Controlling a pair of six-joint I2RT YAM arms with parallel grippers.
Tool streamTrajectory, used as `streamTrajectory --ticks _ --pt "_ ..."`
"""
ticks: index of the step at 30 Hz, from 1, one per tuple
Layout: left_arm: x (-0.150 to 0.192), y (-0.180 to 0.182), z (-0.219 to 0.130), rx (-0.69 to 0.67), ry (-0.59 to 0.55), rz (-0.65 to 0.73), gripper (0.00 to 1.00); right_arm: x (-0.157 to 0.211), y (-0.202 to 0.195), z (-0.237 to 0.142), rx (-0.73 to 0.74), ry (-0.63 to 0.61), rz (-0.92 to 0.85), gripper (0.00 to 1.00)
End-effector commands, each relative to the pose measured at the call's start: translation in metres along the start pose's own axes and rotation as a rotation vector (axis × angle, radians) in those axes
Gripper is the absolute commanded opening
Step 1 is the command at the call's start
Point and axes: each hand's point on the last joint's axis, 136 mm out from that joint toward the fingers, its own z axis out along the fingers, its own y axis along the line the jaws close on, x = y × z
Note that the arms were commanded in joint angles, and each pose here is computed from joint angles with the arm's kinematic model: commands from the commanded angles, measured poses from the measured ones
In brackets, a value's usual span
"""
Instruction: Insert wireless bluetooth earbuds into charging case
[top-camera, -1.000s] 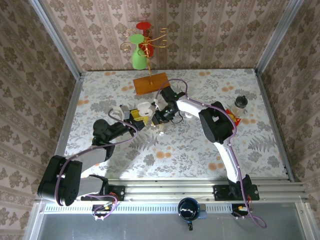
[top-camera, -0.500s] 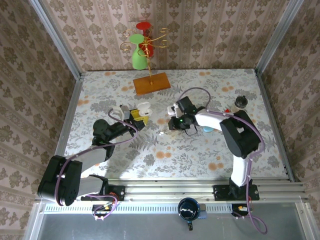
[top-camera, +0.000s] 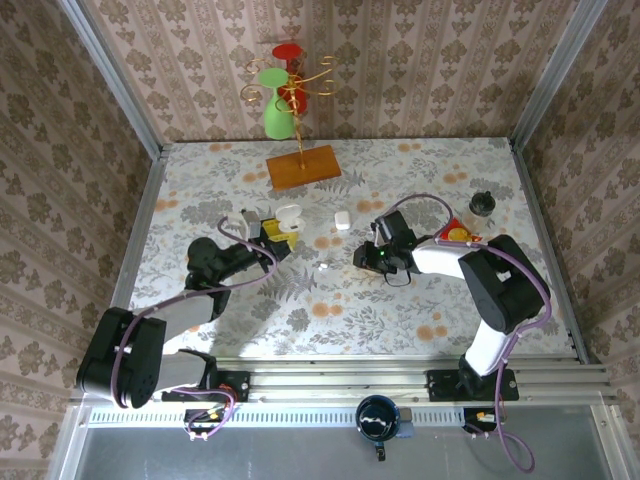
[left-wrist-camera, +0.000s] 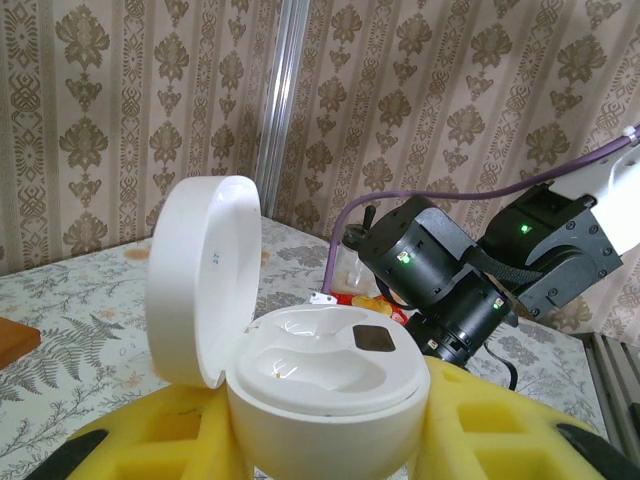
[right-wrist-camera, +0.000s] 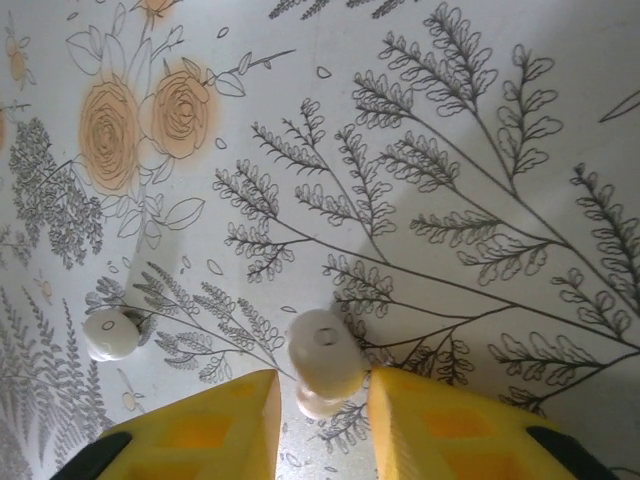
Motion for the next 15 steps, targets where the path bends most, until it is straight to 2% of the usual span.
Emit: streamTrajectory --ticks 1,6,15 --pt "-0.012 -0.005 0.005 0.028 -0.019 0.048 0.25 -0.004 -0.009 -0.013 0.061 -0.033 -0.004 0.40" --pt "-0.010 -0.005 0.006 0.029 -0.014 0.052 0.25 -0.009 -0.011 -0.020 0.029 -0.031 -0.011 0.47" --pt "-0.007 -0.007 0.008 0.054 -0.007 0.044 0.25 -0.017 0.009 -0.006 -0.095 0.047 -0.135 0.48"
